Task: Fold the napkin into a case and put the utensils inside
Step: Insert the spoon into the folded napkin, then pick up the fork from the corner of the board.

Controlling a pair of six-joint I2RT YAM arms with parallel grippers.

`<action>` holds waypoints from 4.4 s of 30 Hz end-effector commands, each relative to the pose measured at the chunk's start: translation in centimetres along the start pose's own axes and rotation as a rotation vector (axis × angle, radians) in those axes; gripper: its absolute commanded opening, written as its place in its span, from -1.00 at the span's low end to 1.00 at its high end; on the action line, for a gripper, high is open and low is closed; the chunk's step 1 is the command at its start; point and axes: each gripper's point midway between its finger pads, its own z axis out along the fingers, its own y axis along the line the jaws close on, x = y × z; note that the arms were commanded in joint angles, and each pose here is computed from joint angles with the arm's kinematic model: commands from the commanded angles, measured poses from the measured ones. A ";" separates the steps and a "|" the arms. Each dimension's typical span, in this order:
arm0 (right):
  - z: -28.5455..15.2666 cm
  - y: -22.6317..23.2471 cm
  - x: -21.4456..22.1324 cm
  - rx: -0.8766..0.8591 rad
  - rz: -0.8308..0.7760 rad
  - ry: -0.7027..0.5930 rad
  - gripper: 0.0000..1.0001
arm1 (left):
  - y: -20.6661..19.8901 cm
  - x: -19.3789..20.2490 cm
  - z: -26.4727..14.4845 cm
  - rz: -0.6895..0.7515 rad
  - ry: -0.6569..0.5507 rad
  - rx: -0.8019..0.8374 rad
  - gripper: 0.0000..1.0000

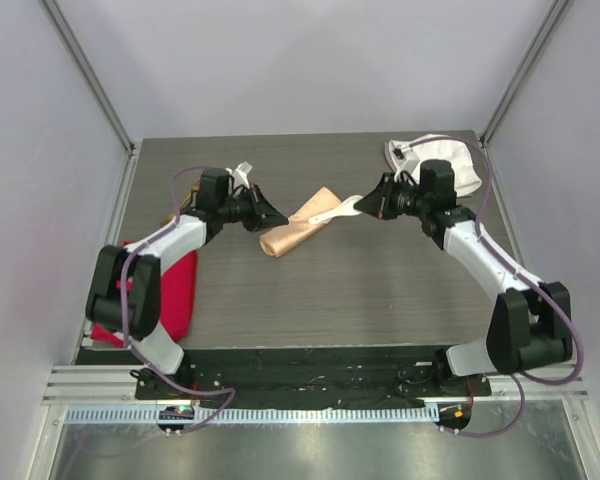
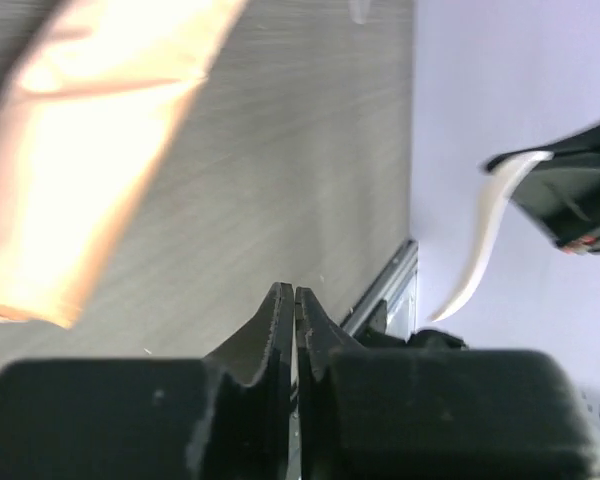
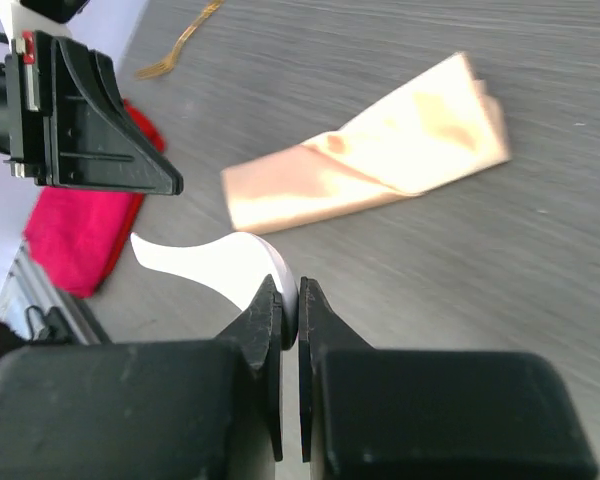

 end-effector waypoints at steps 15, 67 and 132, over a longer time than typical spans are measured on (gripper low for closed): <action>9.7 -6.4 -3.9 -0.079 -0.159 0.239 -0.97 | 11.8 -1.9 2.1 -0.170 0.089 -0.318 -1.00; 21.7 -5.0 4.9 -0.056 -0.134 0.516 -0.97 | 14.7 -1.6 2.7 -0.087 0.088 -0.421 -0.99; 5.2 5.5 5.1 0.000 -0.076 0.203 1.00 | 28.5 -17.0 -10.0 0.080 0.111 -1.015 -1.00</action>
